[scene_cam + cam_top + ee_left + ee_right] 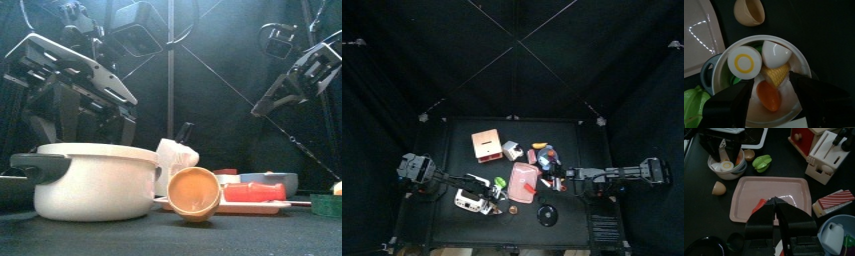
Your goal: Grab corn top
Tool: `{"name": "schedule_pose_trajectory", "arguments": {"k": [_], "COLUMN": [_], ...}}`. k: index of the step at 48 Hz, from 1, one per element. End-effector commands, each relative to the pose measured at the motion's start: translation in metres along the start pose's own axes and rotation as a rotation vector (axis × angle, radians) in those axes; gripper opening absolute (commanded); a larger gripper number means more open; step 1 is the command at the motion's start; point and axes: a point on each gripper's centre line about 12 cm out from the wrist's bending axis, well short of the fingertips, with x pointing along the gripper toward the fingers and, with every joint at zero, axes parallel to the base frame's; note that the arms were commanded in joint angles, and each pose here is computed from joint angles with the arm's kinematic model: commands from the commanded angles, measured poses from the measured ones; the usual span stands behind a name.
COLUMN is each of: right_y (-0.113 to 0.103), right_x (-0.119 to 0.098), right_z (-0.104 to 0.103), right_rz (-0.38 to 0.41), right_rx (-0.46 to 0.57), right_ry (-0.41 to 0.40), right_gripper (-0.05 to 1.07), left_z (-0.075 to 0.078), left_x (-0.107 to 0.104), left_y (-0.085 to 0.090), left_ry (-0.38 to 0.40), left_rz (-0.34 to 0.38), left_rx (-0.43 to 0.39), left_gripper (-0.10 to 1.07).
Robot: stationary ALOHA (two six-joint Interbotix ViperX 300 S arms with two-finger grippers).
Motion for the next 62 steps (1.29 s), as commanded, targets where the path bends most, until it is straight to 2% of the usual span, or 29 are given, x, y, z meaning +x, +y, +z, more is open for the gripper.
{"name": "schedule_pose_trajectory", "arguments": {"k": [1,25,39,62], "right_y": [-0.001,-0.001,-0.001,-0.001], "right_x": [0.000,0.001,0.001,0.001], "right_z": [0.005,0.003,0.001,0.002], "right_rz": [-0.002,-0.002,-0.003,-0.002], "right_rx": [0.004,0.003,0.003,0.003], "right_ry": [-0.015,-0.008,-0.003,-0.006], "right_gripper": [0.01,0.01,0.01,0.01], "left_z": [0.007,0.002,0.007,-0.001], "left_x": [-0.001,0.000,-0.025,-0.040], "left_y": [0.003,0.007,0.008,0.003], "left_ry": [-0.024,-0.019,-0.073,-0.081], "left_rz": [0.010,0.017,0.038,0.038], "left_rx": [-0.001,-0.013,-0.007,-0.005], "left_gripper": [0.91,0.70,0.69,0.69]}}
